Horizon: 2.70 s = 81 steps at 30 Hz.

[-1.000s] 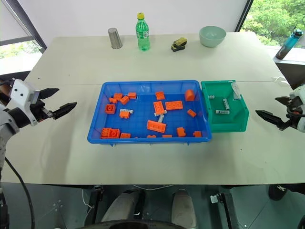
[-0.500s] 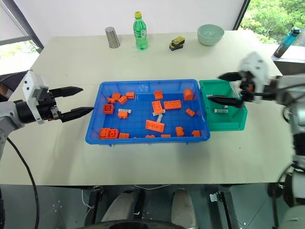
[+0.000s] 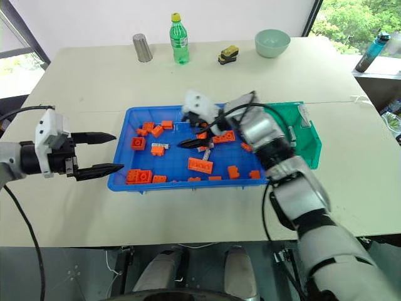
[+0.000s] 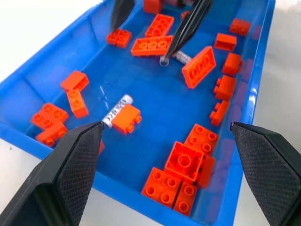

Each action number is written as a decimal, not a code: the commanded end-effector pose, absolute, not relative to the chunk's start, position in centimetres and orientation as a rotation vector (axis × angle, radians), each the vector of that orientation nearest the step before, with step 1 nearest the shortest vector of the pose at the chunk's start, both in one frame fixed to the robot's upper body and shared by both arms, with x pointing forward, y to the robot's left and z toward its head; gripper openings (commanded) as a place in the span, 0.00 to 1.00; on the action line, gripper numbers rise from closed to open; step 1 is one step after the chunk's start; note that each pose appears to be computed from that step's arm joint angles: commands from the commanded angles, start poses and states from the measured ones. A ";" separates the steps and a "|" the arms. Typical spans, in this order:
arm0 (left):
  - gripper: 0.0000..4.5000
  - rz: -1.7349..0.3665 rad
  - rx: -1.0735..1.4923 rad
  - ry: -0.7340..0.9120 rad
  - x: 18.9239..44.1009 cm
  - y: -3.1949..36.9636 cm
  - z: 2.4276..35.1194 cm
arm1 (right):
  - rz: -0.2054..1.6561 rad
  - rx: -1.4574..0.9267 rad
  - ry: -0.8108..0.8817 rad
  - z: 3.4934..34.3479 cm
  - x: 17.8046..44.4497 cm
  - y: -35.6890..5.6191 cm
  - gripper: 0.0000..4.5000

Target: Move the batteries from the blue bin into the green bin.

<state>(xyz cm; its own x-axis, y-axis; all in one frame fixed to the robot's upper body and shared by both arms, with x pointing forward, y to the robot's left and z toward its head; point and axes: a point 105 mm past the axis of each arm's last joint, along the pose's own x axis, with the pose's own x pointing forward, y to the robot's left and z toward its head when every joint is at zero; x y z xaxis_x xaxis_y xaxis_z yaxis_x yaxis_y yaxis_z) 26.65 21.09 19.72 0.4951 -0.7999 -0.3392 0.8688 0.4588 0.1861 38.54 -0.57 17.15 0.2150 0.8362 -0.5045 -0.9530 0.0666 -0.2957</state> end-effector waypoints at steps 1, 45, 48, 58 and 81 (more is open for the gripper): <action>1.00 -0.993 0.399 0.165 26.2 21.7 21.3 | 1.355 -0.715 0.181 17.4 39.3 1.0 0.99; 1.00 -0.929 0.426 0.082 27.5 21.3 22.5 | 1.290 -0.781 0.159 14.2 40.3 3.5 0.54; 1.00 -0.928 0.427 0.091 27.3 21.4 22.3 | 1.301 -0.779 0.156 14.2 40.1 3.9 0.54; 1.00 -0.914 0.432 0.129 26.5 22.0 21.7 | 1.336 -0.723 0.177 13.1 39.0 6.1 0.54; 1.00 -1.055 0.353 0.124 26.6 19.4 20.7 | 1.275 -0.615 0.084 21.1 38.1 -3.6 0.01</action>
<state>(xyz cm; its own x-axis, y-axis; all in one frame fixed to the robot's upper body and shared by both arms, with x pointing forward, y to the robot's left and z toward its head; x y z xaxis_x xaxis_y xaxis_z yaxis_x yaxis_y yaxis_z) 26.68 20.21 20.14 0.5226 -0.8020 -0.2891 0.8516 0.4745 0.2228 39.81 -2.55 17.72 0.3176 0.8329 -0.4533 -0.9187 0.1520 -0.3645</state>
